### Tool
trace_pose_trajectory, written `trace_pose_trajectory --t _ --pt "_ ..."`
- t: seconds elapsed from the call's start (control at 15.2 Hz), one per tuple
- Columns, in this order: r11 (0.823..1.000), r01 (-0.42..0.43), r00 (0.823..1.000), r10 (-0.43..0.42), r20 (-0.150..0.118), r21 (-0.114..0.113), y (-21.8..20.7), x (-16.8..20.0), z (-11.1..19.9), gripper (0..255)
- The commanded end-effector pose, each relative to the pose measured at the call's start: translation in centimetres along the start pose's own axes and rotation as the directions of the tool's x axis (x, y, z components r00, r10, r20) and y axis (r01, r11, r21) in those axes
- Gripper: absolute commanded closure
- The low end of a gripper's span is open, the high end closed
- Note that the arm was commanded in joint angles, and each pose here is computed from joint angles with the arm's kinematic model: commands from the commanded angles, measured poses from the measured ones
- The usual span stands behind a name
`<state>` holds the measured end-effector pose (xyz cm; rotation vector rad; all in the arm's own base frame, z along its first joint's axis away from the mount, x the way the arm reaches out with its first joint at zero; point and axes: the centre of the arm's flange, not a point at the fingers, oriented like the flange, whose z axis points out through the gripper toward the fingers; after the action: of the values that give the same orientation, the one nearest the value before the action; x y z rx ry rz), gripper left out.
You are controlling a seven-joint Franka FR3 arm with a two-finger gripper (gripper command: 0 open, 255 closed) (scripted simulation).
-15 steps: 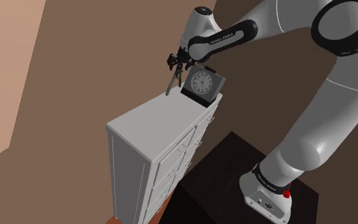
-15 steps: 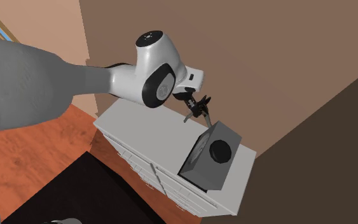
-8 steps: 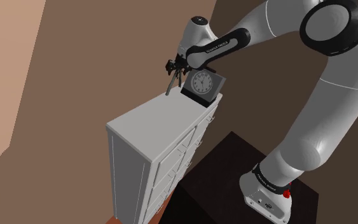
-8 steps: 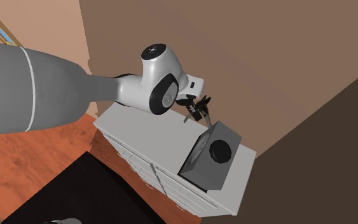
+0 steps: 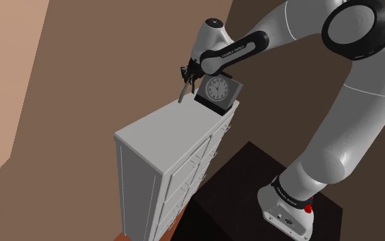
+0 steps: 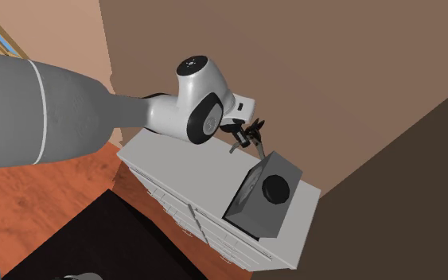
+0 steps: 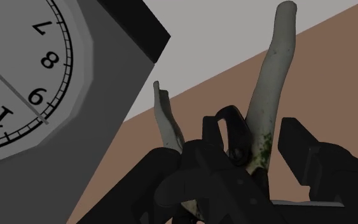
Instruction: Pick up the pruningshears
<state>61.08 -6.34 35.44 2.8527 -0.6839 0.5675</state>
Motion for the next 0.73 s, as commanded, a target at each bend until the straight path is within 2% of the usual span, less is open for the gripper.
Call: trace_pose_trajectory --t 0.0,0.13,0.66 --pt "1.000 0.000 1.000 0.000 0.002 -0.001 0.0 0.0 0.1 255" --pt "1.000 0.000 1.000 0.000 0.002 -0.001 0.0 -0.1 0.1 255" --pt "1.000 0.000 1.000 0.000 0.002 -0.001 0.3 1.6 -3.8 255"
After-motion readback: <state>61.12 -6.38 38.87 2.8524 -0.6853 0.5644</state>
